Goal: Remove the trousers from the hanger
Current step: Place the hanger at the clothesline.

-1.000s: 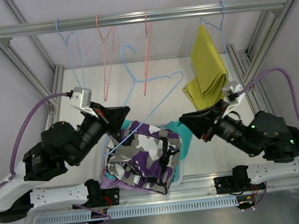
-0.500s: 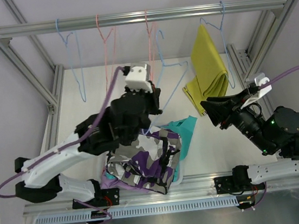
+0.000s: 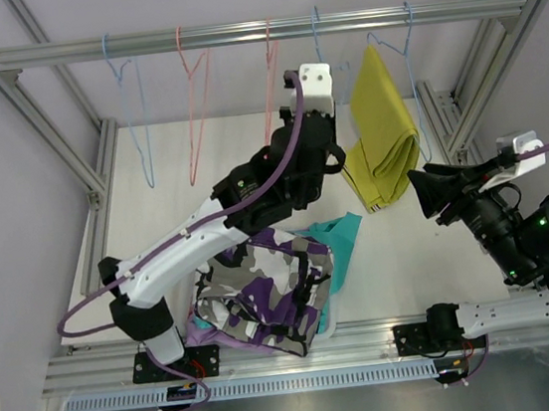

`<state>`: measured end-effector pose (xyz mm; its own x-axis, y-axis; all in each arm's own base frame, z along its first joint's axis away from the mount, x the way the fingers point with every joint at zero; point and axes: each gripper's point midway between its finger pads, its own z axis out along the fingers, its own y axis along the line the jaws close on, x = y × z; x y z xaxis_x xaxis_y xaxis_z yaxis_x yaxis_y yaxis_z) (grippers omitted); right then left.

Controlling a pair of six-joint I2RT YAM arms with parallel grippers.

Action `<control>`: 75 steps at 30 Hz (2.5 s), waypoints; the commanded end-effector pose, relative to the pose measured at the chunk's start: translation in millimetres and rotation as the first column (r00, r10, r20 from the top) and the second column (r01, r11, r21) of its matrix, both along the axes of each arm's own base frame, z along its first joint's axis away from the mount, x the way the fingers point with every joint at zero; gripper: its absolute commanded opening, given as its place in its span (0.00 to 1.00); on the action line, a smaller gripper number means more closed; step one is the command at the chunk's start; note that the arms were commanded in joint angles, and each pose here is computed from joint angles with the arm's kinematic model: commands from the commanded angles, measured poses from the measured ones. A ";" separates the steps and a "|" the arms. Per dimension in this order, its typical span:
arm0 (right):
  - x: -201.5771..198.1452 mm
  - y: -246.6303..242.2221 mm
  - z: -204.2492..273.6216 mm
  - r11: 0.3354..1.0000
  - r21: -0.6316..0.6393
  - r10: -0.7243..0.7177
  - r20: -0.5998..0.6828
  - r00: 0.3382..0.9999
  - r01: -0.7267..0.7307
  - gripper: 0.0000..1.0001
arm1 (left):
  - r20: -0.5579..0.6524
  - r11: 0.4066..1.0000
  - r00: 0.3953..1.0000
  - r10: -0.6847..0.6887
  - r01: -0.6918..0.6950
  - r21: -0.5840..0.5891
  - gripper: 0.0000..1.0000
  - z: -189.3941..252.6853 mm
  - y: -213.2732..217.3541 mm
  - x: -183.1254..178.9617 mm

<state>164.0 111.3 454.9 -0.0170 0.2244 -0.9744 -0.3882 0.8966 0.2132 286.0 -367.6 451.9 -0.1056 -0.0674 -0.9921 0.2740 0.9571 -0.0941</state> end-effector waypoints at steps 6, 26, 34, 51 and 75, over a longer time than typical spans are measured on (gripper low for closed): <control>1.7 -22.1 -7.6 0.999 -0.033 -0.037 0.014 0.999 0.038 0.43 | 0.081 0.997 0.996 0.023 -0.017 -0.070 0.00 39.3 -3.4 42.7; 2.5 -25.1 -24.8 0.996 -0.077 -0.035 0.057 0.998 0.039 0.48 | 0.031 0.999 0.999 -0.033 0.034 -0.037 0.00 -6.4 -31.9 108.8; 2.1 -31.1 -25.6 0.998 -0.052 -0.036 0.062 0.997 0.039 0.49 | -0.007 0.998 0.999 -0.054 0.054 -0.023 0.00 -22.2 -37.7 108.5; 2.2 -31.0 -31.4 0.998 -0.048 -0.038 0.058 0.998 0.041 0.55 | -0.087 0.996 0.992 -0.092 0.093 0.001 0.26 -63.0 -43.5 80.9; 7.9 -117.0 -24.4 0.952 0.195 -0.242 -0.002 0.970 0.238 0.71 | 0.145 0.804 0.842 -0.520 0.539 -0.252 0.55 65.1 -110.5 -8.2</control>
<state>171.9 24.9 426.5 0.0757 0.3048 -0.9494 -0.2232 0.9332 0.2818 275.6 -440.1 529.1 -0.0678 -0.2812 -0.9572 0.6626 0.7046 -0.2540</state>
